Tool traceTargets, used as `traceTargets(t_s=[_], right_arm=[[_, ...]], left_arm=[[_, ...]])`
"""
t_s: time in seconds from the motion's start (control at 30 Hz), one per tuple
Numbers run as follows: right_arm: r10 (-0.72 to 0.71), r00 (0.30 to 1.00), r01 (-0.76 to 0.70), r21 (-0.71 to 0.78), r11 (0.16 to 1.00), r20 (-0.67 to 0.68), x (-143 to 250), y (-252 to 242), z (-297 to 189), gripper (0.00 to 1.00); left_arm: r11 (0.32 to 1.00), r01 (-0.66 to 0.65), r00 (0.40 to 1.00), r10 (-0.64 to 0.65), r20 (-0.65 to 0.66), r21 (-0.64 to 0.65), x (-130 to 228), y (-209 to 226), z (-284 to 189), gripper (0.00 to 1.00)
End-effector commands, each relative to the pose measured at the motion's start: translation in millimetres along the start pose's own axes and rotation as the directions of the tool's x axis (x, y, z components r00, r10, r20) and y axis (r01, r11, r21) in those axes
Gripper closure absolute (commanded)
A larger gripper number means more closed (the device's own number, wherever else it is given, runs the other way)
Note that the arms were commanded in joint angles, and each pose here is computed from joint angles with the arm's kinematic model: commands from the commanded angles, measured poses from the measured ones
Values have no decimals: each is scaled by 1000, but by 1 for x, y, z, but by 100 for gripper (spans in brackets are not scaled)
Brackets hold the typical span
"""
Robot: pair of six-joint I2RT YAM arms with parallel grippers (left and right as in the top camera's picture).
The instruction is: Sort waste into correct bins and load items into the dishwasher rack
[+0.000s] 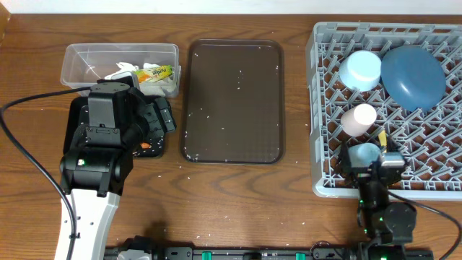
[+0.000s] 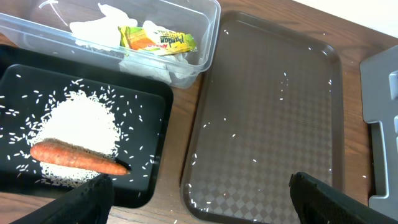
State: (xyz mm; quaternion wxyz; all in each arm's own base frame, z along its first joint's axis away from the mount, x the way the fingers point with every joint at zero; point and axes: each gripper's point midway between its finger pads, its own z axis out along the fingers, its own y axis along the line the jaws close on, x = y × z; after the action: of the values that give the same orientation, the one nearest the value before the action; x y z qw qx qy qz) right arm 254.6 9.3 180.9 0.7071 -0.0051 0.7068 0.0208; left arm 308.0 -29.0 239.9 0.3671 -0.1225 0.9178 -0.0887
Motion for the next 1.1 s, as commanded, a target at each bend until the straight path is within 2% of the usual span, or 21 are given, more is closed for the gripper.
traceTargets(t_s=[0.0,0.2,0.4,1.07], right_arm=[[29,999,-29,0,1000,14,1,0,-3,1],[30,999,-29,-16,999,28,-1,3,-8,1],[29,996,-30,-11,999,-81,26,2,-9,1],[29,996,-30,-11,999,-81,25,3,-8,1]], left_arm=[[1000,-11,1000,11,11,-14,-3,2,0,7],[1000,-11,1000,11,11,-14,-3,2,0,7],[1000,-11,1000,11,11,-14,-3,2,0,7],[1000,-11,1000,11,11,-14,-3,2,0,7]])
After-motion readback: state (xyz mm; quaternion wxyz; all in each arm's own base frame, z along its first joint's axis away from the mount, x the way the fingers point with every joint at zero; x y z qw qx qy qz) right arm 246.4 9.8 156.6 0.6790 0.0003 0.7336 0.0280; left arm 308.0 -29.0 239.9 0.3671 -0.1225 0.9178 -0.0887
